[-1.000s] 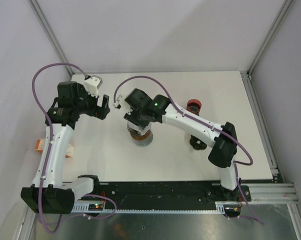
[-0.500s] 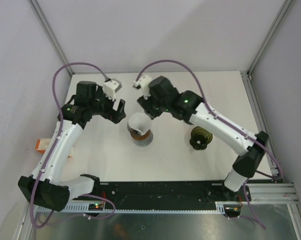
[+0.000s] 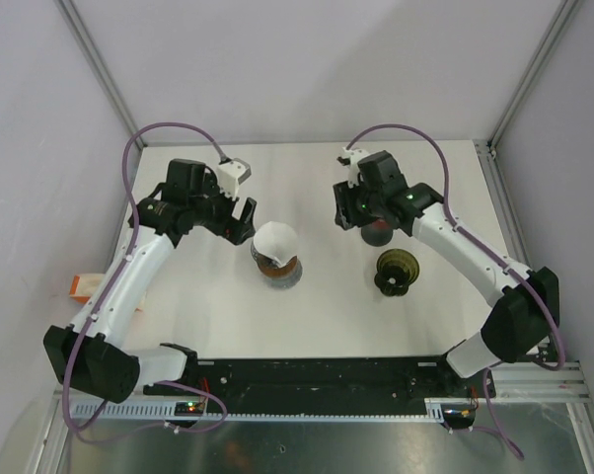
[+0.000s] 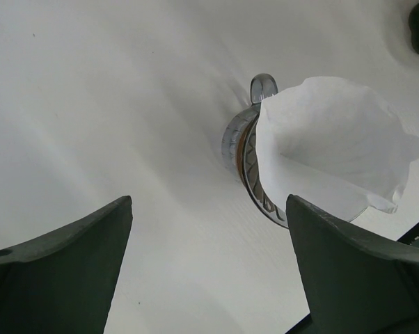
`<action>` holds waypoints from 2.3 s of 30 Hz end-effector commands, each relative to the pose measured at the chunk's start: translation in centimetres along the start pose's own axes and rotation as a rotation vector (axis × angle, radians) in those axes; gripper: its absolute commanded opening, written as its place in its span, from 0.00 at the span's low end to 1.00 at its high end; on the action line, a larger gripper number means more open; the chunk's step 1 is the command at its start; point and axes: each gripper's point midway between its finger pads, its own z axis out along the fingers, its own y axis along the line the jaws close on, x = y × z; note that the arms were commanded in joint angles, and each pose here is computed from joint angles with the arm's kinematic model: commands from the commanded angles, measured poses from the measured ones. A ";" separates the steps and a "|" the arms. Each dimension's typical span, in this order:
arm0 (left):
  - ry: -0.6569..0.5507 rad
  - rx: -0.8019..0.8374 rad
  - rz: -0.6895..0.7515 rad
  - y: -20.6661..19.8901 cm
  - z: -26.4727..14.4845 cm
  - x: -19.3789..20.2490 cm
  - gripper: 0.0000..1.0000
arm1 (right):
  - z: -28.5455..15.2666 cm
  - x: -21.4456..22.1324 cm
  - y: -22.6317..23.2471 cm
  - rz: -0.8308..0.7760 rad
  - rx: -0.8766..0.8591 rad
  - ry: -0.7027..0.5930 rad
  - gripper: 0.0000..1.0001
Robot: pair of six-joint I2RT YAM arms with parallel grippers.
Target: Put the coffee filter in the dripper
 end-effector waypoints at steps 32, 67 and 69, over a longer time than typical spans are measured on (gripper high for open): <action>-0.088 -0.182 -0.022 4.6 -3.8 0.7 1.00 | -3.6 0.8 -15.6 0.309 0.229 -0.281 0.53; -0.102 -0.198 -0.020 5.1 -4.4 0.5 1.00 | 4.0 2.5 -7.1 -0.268 -0.046 0.027 0.00; -0.104 -0.201 -0.019 5.1 -4.5 0.4 1.00 | 4.0 3.4 -5.6 -0.394 -0.076 0.062 0.00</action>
